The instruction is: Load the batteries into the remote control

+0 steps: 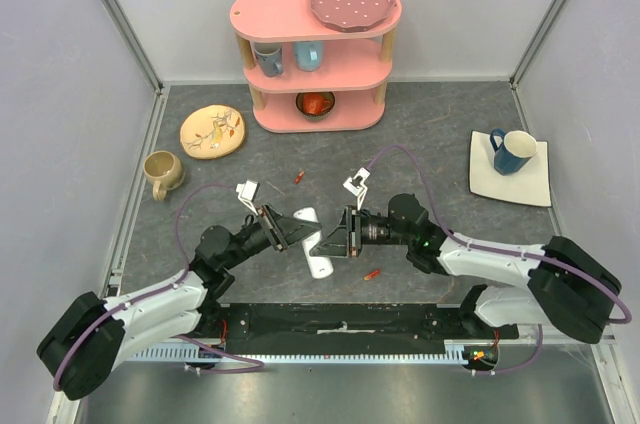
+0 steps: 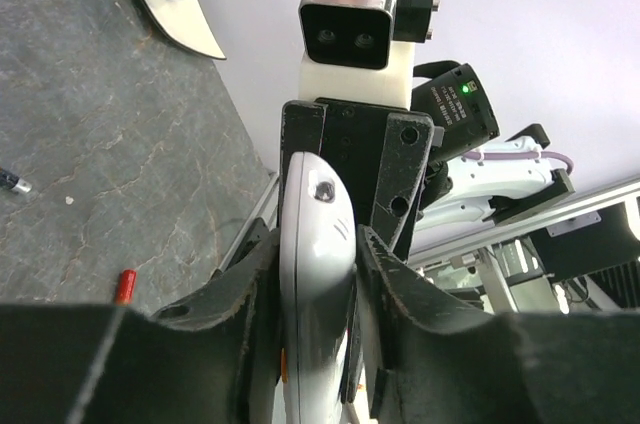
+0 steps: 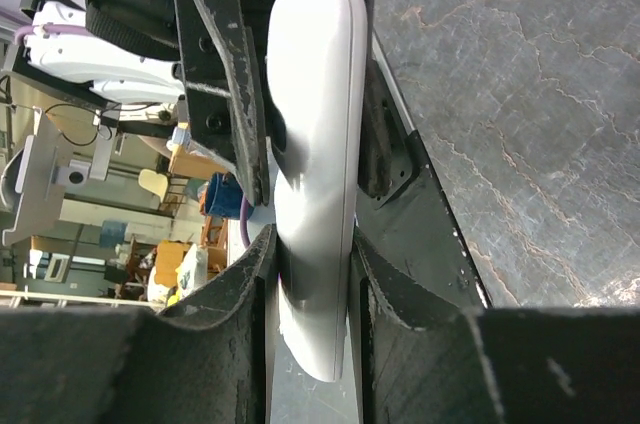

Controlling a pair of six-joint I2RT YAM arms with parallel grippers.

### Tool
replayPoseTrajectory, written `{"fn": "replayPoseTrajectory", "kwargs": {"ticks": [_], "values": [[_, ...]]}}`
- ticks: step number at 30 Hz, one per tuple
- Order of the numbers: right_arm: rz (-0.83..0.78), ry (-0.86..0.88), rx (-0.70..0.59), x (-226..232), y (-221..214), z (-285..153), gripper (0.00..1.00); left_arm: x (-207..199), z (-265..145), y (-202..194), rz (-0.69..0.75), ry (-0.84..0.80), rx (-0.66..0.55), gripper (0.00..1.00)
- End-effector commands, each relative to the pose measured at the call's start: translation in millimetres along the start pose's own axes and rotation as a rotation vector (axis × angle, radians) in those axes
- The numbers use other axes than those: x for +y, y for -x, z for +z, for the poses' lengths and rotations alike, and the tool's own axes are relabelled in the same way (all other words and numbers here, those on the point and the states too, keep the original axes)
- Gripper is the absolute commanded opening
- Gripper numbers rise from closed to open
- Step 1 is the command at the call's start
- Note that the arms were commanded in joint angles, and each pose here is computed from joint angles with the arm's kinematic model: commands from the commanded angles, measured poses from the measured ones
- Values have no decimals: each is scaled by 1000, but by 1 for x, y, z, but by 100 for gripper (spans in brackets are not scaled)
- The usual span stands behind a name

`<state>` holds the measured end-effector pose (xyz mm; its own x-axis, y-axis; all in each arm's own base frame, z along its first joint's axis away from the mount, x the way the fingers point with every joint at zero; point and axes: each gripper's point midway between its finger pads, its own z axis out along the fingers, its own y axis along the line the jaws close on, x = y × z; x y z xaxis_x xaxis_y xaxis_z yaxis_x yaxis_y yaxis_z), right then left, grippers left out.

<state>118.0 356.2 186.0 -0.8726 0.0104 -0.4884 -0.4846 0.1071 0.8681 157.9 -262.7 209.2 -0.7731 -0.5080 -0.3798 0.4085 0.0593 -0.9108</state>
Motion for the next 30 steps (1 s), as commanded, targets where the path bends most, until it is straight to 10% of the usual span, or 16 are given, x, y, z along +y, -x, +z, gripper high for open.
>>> {"fn": "replayPoseTrajectory", "kwargs": {"ticks": [1,3,5,8,20,30], "values": [[-136,40,3,26,6,-9,2,-28,9,5,67,-76,26,47],[-152,8,29,22,2,-13,0,-24,9,7,66,-48,13,60],[-180,1,27,27,5,-16,0,-19,9,12,61,-18,-13,95],[-254,-82,13,28,17,-24,0,-11,7,21,53,24,-61,96],[-688,-1929,69,-98,143,-240,0,41,-44,58,243,462,-200,99],[-326,-2050,129,-199,146,-283,0,56,-61,40,232,478,-164,90]]}}
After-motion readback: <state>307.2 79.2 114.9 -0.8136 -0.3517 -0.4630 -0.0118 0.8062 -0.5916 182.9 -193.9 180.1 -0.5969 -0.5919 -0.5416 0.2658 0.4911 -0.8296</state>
